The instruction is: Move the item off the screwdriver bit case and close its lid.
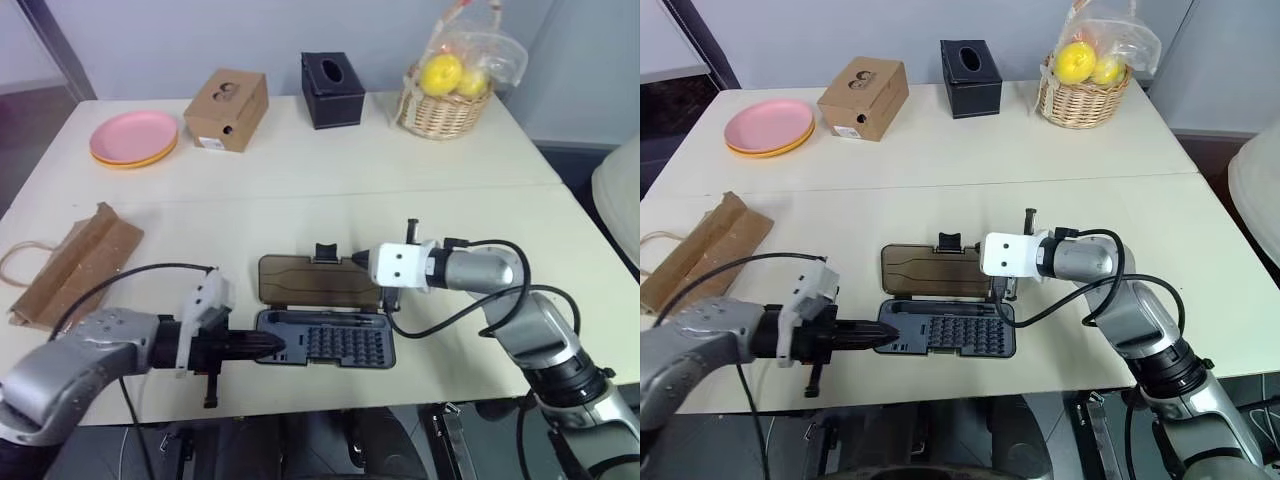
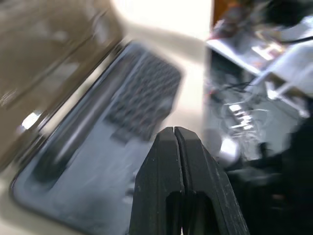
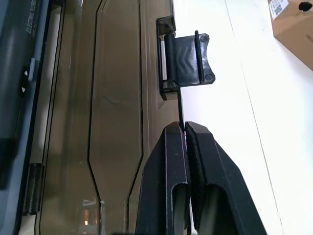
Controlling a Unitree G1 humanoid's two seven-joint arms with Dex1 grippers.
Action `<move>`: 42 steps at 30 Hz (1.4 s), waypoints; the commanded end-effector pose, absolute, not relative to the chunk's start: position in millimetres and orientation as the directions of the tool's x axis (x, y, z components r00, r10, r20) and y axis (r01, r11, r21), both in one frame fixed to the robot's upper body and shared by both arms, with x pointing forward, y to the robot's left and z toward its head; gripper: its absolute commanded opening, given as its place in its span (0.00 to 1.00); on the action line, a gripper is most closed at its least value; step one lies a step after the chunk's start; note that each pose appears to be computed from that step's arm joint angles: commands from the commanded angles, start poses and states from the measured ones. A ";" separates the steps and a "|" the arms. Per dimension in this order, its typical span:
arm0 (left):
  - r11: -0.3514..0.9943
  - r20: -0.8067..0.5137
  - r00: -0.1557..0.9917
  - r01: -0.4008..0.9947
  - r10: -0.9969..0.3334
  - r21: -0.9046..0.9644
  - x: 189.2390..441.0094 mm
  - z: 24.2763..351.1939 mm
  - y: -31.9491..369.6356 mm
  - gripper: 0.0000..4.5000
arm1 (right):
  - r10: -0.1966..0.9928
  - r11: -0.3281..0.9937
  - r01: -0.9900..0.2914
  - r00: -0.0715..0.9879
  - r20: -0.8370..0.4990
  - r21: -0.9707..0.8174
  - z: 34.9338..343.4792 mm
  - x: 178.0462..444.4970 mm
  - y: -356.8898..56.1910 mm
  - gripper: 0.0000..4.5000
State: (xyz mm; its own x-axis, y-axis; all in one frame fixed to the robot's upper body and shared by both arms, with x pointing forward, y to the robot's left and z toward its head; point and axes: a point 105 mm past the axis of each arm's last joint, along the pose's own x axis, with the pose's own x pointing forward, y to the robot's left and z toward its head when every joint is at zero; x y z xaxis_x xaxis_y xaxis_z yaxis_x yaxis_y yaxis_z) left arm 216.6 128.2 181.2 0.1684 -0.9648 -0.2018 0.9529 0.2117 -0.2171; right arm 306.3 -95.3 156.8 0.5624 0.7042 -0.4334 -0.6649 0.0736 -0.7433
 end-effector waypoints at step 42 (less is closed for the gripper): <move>0.120 -0.248 0.099 0.990 -0.964 -0.071 294.8 159.4 90.0 0.00 | 0.837 0.294 -0.912 0.390 -0.385 -0.285 228.3 206.2 -156.2 0.46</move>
